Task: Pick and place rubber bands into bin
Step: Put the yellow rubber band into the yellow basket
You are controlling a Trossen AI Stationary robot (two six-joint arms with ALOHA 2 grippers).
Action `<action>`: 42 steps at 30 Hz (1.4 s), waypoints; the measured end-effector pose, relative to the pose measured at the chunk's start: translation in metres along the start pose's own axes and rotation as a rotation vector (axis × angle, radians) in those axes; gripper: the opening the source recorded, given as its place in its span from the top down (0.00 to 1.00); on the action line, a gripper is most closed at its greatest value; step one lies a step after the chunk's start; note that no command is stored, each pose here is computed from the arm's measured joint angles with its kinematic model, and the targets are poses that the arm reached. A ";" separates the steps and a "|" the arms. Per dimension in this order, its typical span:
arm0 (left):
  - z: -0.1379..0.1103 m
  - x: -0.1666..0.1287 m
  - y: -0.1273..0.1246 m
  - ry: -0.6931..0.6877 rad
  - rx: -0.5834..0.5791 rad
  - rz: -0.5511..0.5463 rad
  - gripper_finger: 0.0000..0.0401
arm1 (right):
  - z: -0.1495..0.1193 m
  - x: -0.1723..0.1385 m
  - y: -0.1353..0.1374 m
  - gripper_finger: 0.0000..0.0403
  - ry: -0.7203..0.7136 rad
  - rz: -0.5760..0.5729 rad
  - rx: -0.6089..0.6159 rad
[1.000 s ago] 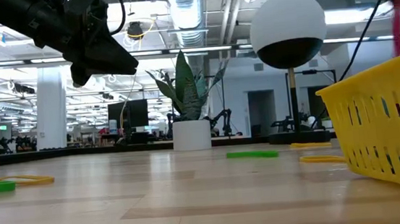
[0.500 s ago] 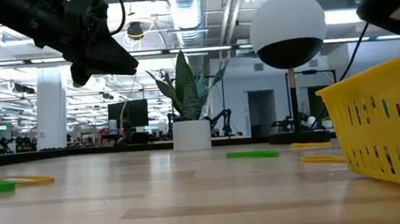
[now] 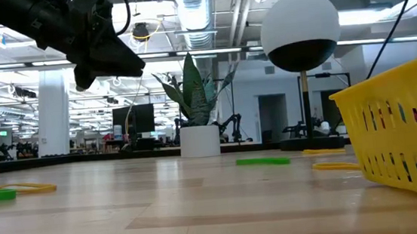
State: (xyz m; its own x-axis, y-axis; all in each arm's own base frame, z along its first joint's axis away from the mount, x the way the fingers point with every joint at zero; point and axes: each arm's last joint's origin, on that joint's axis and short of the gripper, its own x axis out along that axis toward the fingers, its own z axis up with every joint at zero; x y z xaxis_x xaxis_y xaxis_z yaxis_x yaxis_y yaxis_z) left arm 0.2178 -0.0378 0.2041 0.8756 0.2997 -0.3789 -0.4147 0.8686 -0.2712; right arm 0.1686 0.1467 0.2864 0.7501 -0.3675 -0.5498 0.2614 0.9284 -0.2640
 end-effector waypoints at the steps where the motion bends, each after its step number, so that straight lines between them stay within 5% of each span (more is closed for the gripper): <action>1: 0.000 0.000 0.000 -0.001 -0.001 0.001 0.78 | -0.004 0.002 -0.010 0.88 -0.001 -0.054 0.013; 9: 0.001 0.000 0.002 -0.038 -0.013 0.064 0.78 | -0.047 0.058 -0.063 0.96 0.193 -0.211 0.148; 18: 0.001 0.000 0.003 -0.037 -0.012 0.067 0.78 | -0.054 0.121 -0.108 0.97 0.174 0.070 0.210; 22: 0.001 0.000 0.003 -0.033 -0.010 0.068 0.78 | -0.063 0.139 -0.127 0.92 0.279 0.122 0.266; 29: 0.000 0.000 0.003 -0.028 -0.002 0.070 0.78 | -0.078 0.175 -0.125 0.81 0.390 0.213 0.258; 42: 0.000 0.000 0.003 -0.025 0.006 0.072 0.78 | -0.102 0.218 -0.135 0.77 0.484 0.134 0.344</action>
State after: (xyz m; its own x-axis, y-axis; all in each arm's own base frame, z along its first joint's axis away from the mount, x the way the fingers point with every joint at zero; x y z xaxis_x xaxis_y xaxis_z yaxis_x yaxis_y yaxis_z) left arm 0.2168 -0.0348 0.2032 0.8496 0.3712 -0.3746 -0.4753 0.8467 -0.2391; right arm 0.2346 -0.0644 0.1210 0.4502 -0.1542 -0.8795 0.4254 0.9031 0.0594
